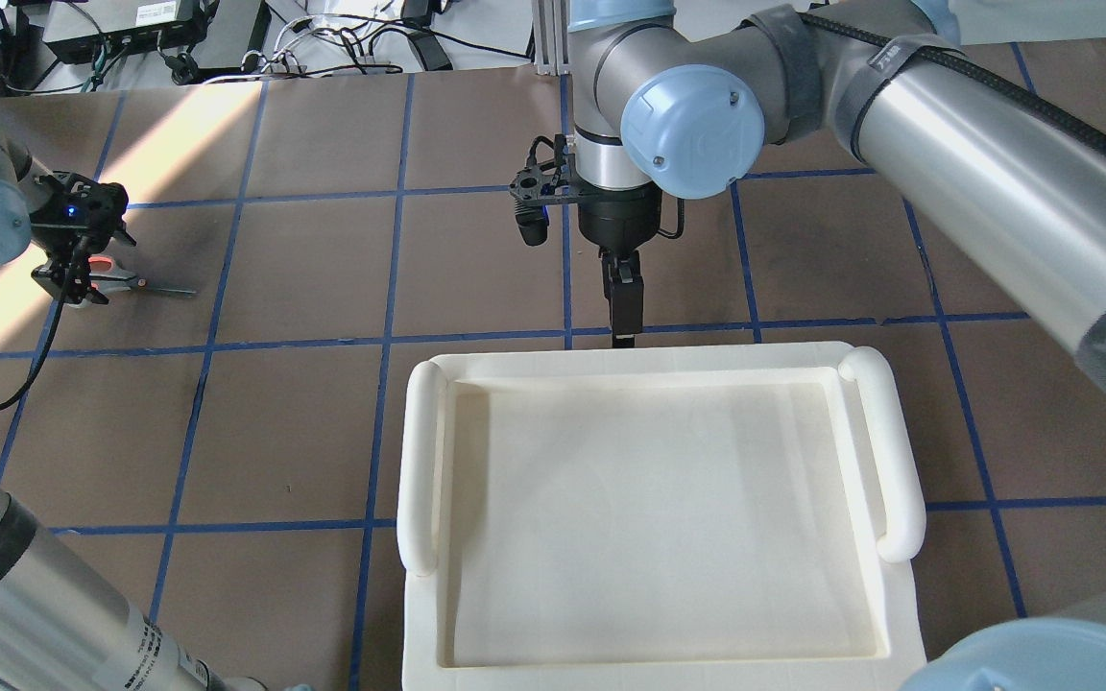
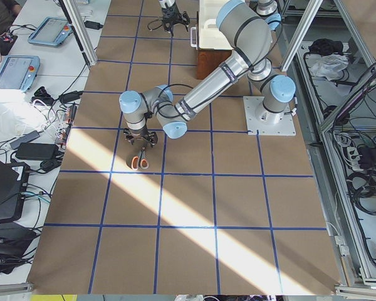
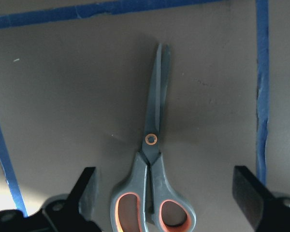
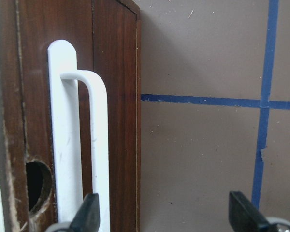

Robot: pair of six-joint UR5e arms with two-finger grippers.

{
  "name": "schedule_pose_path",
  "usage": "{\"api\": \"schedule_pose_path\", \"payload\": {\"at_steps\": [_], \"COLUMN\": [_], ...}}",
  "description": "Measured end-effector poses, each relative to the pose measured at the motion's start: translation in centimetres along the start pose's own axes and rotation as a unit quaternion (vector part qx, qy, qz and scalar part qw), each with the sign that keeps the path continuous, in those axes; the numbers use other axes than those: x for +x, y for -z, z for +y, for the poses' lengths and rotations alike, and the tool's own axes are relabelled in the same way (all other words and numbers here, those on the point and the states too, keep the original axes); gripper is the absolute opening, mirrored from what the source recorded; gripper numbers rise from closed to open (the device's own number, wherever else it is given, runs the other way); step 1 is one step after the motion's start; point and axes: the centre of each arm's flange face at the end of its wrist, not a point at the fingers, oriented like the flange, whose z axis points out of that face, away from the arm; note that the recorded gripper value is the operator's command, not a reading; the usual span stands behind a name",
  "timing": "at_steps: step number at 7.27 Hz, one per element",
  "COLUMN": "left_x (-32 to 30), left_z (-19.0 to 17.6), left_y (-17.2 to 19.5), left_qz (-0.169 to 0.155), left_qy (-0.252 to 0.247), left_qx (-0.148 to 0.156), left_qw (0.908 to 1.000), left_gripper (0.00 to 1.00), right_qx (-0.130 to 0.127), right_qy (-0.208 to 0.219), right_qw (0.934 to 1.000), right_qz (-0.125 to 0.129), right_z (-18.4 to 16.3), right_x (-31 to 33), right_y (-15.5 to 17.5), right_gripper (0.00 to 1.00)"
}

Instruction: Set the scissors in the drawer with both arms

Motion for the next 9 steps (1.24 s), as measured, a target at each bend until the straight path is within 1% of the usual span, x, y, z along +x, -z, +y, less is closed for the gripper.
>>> {"api": "schedule_pose_path", "payload": {"at_steps": [1,4,5,6,7,8,9], "left_x": [-0.2,-0.4,-0.5,-0.5,-0.4,-0.4,-0.4], "left_z": [0.4,0.7,0.7,0.7,0.8,0.8,0.8], "left_y": [-0.9,-2.2,-2.5,-2.8,-3.0,-3.0,-3.0], "left_qz": [-0.006,-0.011,-0.010,-0.008,-0.006,-0.004,-0.004], "left_qy": [-0.003,0.001,0.002,0.002,0.000,-0.002,-0.004], "left_qx": [-0.004,-0.006,-0.005,-0.004,-0.004,-0.005,-0.007], "left_qw": [1.0000,0.9999,0.9999,1.0000,1.0000,1.0000,1.0000], "left_gripper": [0.94,0.90,0.85,0.63,0.32,0.05,0.00], "right_qx": [-0.002,-0.008,-0.013,-0.016,-0.017,-0.020,-0.022], "right_qy": [0.001,0.003,0.003,0.004,0.004,0.006,0.007], "right_qw": [1.0000,0.9999,0.9998,0.9997,0.9997,0.9995,0.9994], "right_qz": [-0.003,-0.013,-0.016,-0.018,-0.019,-0.022,-0.024], "right_z": [-0.2,-0.5,-0.6,-0.6,-0.7,-0.9,-1.1], "right_x": [-0.2,-0.5,-0.7,-0.8,-1.0,-1.2,-1.3], "right_y": [-0.3,-1.2,-1.6,-1.8,-2.0,-2.4,-2.7], "right_gripper": [0.78,0.78,0.78,0.78,0.77,0.77,0.77]}}
